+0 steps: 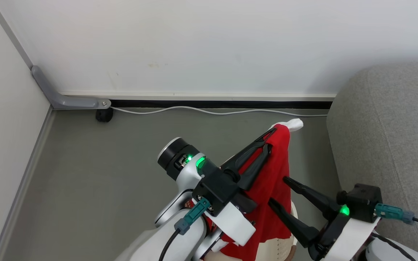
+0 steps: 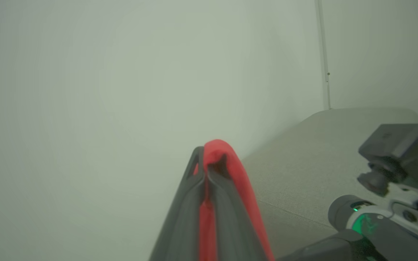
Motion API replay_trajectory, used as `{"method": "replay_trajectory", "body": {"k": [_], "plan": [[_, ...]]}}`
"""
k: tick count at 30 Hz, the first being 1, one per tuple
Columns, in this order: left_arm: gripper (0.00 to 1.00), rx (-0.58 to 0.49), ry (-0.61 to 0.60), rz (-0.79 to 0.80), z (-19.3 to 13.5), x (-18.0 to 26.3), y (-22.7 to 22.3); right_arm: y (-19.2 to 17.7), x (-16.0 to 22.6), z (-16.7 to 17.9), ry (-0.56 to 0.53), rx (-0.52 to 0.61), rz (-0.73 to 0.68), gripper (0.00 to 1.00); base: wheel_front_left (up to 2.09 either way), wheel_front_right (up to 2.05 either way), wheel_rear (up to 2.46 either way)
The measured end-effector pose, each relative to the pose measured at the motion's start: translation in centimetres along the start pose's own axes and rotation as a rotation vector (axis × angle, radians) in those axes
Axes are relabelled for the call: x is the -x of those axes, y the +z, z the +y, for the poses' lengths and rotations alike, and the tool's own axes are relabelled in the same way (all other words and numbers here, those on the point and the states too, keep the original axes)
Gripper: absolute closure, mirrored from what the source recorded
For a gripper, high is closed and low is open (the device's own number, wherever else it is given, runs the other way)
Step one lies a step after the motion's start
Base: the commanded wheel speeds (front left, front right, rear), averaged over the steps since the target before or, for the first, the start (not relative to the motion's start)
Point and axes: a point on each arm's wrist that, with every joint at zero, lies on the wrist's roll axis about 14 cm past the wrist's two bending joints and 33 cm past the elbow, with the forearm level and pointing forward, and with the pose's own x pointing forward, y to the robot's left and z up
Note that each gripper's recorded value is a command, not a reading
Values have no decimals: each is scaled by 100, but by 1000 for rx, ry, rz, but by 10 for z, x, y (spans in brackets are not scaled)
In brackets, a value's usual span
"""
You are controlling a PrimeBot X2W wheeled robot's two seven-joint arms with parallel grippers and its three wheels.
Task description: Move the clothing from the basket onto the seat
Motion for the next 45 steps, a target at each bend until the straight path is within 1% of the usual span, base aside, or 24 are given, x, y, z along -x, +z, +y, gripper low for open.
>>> {"method": "replay_trajectory", "body": {"k": [4, 9, 18, 22, 27, 29, 33, 34, 37, 38, 39, 45], "plan": [[100, 5, -9, 3, -3, -1, -1, 3, -2, 2, 25, 57, -1, 0, 0, 0, 0], [100, 19, -24, 15, -9, -1, -6, 13, -3, -10, 12, 146, -16, 0, 0, 0, 0], [100, 27, -57, 8, -18, -5, -3, 25, -11, -19, 20, 267, -27, 0, 0, 0, 0], [100, 37, -60, 16, -20, -4, -5, 38, -17, -24, 18, 317, -55, 0, 0, 0, 0], [100, 36, -55, 18, -20, -4, -5, 44, -20, -26, 18, 330, -70, 0, 0, 0, 0], [100, 40, -54, 24, -20, -3, -6, 34, -21, -21, 40, 320, -41, 0, 0, 0, 0], [100, 36, -63, 27, -23, -2, -7, -7, -15, -13, 84, 250, 81, 0, 0, 0, 0], [100, 34, -63, 27, -22, -3, -7, -11, -15, -13, 89, 237, 99, 0, 0, 0, 0], [100, 36, -57, 27, -21, -4, -7, -11, -19, -16, 93, 226, 106, 0, 0, 0, 0], [100, 36, -50, 32, -19, -4, -9, -14, -20, -18, 90, 214, 120, 67, 0, 0, 0], [100, 37, -49, 34, -19, -4, -10, -17, -19, -20, 85, 208, 132, 100, 0, 0, 0], [100, 41, -49, 50, -19, -4, -16, -26, -13, -26, 58, 170, 161, 100, 0, 0, 0]]}}
